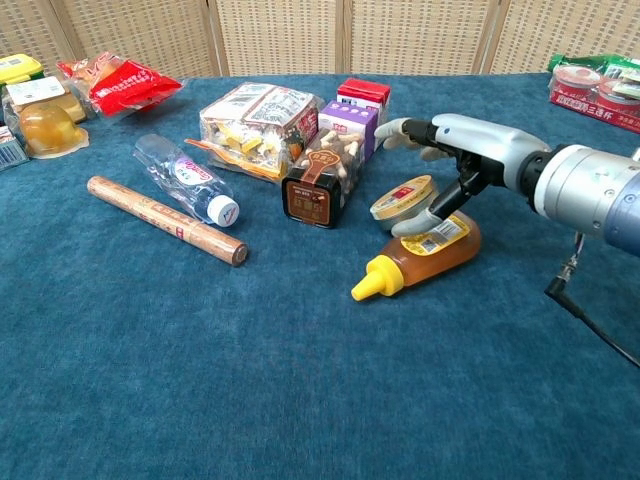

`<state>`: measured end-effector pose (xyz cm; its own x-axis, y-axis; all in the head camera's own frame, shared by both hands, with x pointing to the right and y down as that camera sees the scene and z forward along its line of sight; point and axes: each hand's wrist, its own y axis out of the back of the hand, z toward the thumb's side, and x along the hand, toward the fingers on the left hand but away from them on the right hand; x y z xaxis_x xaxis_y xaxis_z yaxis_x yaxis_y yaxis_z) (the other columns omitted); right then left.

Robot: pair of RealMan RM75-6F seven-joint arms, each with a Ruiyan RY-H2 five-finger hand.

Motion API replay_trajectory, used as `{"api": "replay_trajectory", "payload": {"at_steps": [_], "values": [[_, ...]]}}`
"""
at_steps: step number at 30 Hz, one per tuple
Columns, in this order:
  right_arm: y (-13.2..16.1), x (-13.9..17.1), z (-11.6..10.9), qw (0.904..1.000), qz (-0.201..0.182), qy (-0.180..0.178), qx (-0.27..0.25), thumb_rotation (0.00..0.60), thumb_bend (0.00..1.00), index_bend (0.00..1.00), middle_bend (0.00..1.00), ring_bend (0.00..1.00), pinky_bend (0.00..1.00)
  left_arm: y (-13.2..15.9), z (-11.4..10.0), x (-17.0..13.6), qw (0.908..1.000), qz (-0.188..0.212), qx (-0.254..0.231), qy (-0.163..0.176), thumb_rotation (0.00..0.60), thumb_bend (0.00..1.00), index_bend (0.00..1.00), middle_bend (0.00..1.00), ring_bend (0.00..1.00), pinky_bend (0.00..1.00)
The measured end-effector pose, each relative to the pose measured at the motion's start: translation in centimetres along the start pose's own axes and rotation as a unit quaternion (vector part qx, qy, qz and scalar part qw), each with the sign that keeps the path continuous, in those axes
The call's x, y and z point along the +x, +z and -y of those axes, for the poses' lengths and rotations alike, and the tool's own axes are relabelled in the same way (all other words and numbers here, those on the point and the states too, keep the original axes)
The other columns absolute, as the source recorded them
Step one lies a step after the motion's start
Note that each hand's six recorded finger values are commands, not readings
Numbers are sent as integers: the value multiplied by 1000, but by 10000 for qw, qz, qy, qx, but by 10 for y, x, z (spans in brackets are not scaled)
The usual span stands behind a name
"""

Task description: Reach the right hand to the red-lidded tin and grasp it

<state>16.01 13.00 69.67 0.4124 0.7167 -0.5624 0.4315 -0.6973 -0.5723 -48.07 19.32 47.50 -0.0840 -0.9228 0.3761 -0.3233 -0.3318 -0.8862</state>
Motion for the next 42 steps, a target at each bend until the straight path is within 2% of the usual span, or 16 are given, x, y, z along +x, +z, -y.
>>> {"api": "replay_trajectory", "payload": {"at_steps": [7, 9, 11, 13, 19, 26, 42], "values": [[-4, -3, 3, 9999, 42, -131, -82, 600, 0, 0, 27, 6, 23, 0, 1, 1, 10000, -14, 12, -15, 600, 19, 110, 0, 0, 98], [-7, -5, 3, 9998, 57, -176, -108, 600, 0, 44, 133, 76, 141, -1, 1, 1, 10000, -29, 14, -10, 600, 18, 111, 0, 0, 98], [-8, -6, 3, 9996, 68, -232, -111, 600, 0, 159, 277, 210, 319, -2, 1, 1, 10000, -42, 19, -14, 600, 18, 111, 0, 0, 98], [-11, -7, 2, 9995, 82, -301, -106, 600, 0, 247, 373, 306, 422, -2, 1, 1, 10000, -51, 27, -19, 600, 19, 111, 0, 0, 98], [-22, -6, 5, 9991, 157, -392, -61, 600, 0, 376, 510, 433, 527, -1, 2, 1, 10000, -46, 47, -31, 600, 21, 111, 0, 0, 98], [-24, 1, -4, 9986, 125, -498, -106, 600, 0, 392, 525, 448, 536, 0, 4, 2, 10000, -20, 55, -63, 600, 19, 110, 0, 0, 98], [-2, 32, -47, 9953, -204, -938, -117, 600, 0, 390, 524, 449, 536, 5, 7, 2, 9999, 54, 43, -98, 600, 19, 111, 0, 0, 99]]}}
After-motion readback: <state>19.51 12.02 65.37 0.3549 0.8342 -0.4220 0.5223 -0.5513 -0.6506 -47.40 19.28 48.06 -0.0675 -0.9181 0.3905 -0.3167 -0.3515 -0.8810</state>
